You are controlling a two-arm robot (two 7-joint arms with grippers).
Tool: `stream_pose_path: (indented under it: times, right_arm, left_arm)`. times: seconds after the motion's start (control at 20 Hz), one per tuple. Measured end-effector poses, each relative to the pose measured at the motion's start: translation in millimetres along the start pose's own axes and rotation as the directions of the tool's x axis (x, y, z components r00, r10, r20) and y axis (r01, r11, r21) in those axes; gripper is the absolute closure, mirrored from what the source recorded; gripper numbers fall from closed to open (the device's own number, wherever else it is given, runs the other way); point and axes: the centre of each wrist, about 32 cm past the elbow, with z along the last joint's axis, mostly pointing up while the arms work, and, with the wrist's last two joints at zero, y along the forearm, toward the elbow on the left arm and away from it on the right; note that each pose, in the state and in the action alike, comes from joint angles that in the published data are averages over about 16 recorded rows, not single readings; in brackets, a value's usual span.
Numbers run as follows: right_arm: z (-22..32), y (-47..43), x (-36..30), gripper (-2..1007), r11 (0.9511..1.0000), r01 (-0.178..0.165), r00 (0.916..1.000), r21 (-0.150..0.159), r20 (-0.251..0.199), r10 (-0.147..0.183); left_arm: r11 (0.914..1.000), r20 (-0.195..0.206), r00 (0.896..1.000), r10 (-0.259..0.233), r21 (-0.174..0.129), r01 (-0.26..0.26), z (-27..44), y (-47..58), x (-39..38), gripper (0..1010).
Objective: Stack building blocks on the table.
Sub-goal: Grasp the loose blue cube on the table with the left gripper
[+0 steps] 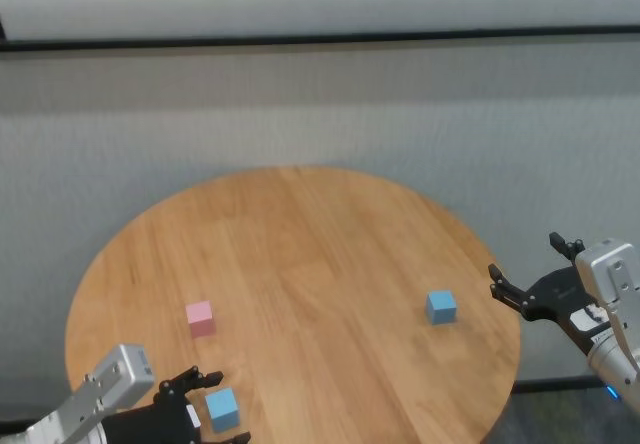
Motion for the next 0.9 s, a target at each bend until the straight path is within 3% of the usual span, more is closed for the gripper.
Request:
stream_pose_path:
  times: [0.5, 0.9]
  right_arm:
    - [0.0, 0.0, 0.0, 4, 1.0, 0.0, 1.0, 0.0, 0.0, 0.0]
    - [0.0, 0.0, 0.0, 4, 1.0, 0.0, 1.0, 0.0, 0.0, 0.0]
  left_arm:
    - [0.9999, -0.014, 1.0, -0.008, 0.012, 0.008, -0.3, -0.8, 0.5, 34]
    - [0.9995, -0.021, 1.0, -0.014, 0.027, 0.015, -0.5, -1.5, 1.3, 167]
